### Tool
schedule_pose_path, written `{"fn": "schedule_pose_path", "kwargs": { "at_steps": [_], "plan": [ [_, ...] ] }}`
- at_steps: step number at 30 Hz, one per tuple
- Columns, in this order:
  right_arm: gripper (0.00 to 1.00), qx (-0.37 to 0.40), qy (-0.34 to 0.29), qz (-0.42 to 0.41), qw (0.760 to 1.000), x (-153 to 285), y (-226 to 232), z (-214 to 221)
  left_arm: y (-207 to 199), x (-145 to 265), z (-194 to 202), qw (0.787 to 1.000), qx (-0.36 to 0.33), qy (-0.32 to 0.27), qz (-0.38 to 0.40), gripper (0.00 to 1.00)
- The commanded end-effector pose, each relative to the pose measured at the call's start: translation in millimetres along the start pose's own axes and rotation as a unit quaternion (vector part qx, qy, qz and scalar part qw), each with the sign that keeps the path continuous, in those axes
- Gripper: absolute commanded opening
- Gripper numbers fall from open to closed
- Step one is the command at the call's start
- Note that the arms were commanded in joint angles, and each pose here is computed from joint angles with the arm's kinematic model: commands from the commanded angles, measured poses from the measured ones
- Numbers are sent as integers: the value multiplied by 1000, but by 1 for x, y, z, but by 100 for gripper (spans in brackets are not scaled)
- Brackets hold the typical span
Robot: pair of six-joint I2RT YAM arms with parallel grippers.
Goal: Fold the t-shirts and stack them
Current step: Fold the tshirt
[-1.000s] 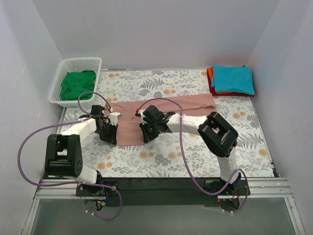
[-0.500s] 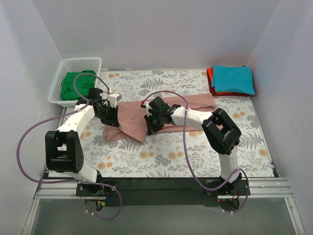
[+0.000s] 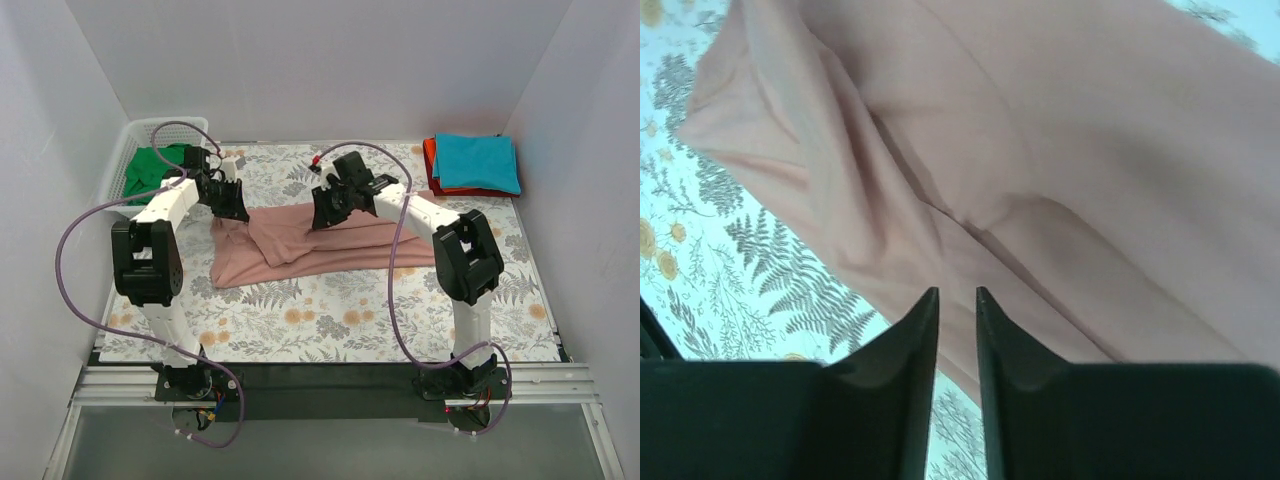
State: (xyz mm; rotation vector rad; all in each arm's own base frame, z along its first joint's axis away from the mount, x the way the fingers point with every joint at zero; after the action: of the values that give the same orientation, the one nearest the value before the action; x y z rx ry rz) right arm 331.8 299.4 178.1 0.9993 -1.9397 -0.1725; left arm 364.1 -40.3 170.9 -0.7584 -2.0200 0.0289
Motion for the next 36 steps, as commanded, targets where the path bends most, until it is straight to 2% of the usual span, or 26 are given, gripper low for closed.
{"fn": "schedule_pose_path", "kwargs": {
  "at_steps": [1,4,14,17,20,23,24,27,30,31,34,36],
  "plan": [
    [31,11,11,14,1000,28,-36,-4,12,-4,-24,999,28,-41,12,0],
    [36,19,18,43,999,51,-62,5,32,-10,-28,996,64,-53,14,0],
    [34,20,46,149,988,119,-121,51,47,-29,-34,991,110,-71,-1,0],
    [34,21,36,181,983,141,-136,55,56,-32,-33,988,132,-74,-24,0],
    [42,28,27,205,978,158,-151,55,62,-34,-32,985,152,-71,-45,0],
    [54,57,26,220,974,168,-162,46,67,-35,-28,982,167,-65,-69,0],
    [57,65,30,222,972,167,-164,45,67,-34,-28,981,169,-63,-72,7],
    [59,103,42,227,968,166,-173,37,64,-28,-28,980,169,-65,-81,15],
    [58,148,60,230,960,165,-182,30,63,-14,-30,977,171,-80,-98,29],
    [58,159,67,229,958,166,-183,29,61,-2,-34,975,168,-96,-106,37],
    [59,193,90,220,952,164,-187,32,54,9,-33,976,154,-112,-107,45],
    [60,210,104,213,948,161,-190,35,43,17,-34,980,138,-119,-79,47]
  ]
}}
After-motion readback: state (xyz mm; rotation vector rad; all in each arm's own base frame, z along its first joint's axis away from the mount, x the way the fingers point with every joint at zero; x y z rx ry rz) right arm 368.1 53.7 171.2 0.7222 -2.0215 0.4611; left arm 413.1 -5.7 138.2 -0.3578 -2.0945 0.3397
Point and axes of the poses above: each gripper's point midway between its finger pads, its own x axis back along the fingers, its own y axis along the line the jaws close on, z = x × y, the point moved 10 cm from there along x, back along the fingers, and after that the axes turned 7 degrees about -x, right-handed, at the moved point
